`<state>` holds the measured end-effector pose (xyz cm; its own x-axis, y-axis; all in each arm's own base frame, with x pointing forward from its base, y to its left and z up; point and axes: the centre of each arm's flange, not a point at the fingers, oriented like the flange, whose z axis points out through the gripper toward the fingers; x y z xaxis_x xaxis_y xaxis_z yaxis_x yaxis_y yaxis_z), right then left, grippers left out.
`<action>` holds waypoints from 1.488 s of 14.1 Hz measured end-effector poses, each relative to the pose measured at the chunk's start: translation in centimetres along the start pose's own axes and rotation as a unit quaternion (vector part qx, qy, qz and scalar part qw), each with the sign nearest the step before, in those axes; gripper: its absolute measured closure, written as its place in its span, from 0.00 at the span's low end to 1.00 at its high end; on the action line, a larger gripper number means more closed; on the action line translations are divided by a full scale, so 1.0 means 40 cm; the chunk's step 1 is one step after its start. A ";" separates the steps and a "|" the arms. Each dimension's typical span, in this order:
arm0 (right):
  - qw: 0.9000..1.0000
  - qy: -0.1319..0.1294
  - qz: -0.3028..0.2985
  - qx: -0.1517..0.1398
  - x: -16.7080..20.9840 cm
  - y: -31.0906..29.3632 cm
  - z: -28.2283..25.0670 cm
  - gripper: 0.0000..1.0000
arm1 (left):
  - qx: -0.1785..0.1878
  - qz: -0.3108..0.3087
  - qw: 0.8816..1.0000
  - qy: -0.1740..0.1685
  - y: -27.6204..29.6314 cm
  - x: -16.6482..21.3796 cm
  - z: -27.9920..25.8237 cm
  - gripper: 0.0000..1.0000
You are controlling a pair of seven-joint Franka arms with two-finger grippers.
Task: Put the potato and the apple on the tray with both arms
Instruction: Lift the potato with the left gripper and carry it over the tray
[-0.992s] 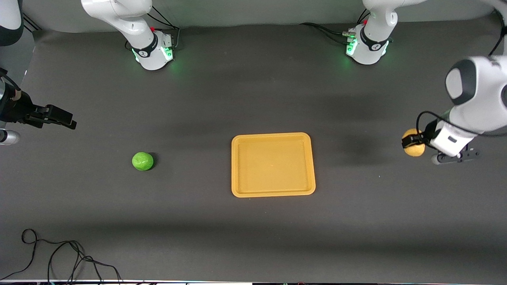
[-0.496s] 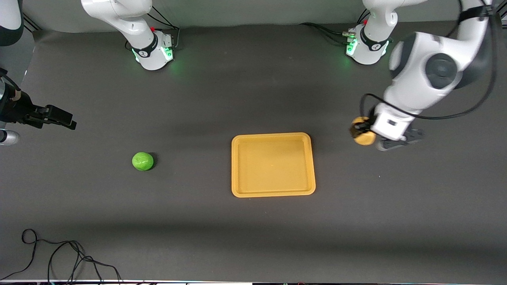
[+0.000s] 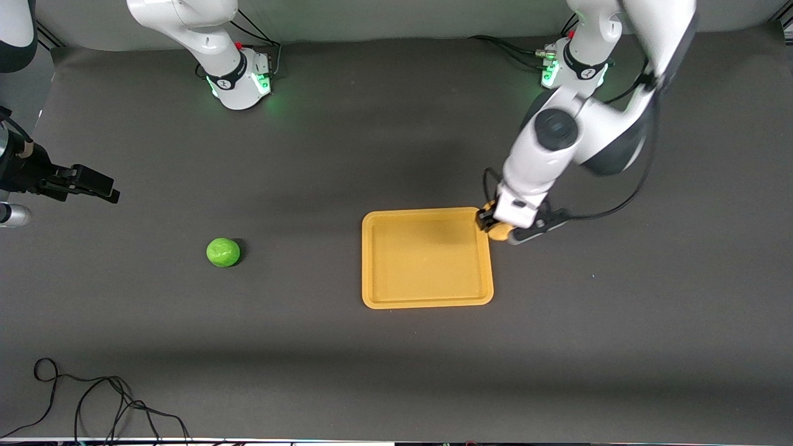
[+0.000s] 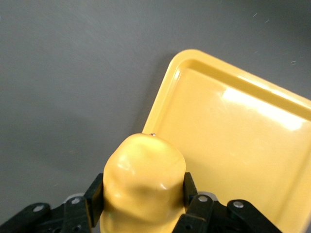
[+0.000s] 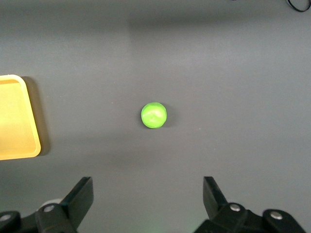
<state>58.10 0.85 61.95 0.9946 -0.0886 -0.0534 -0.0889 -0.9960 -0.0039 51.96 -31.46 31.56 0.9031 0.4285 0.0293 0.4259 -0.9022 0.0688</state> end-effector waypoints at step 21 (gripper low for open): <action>1.000 -0.010 -0.012 -0.001 0.016 -0.035 0.141 0.02 | 0.023 -0.001 1.000 0.007 0.105 0.042 0.252 0.33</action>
<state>58.58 2.25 56.28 0.9952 -0.0652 -0.0723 -0.0656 -0.9978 -0.0028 55.83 -35.03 21.84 0.9019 0.4299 0.0431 0.4293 -0.9029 0.0221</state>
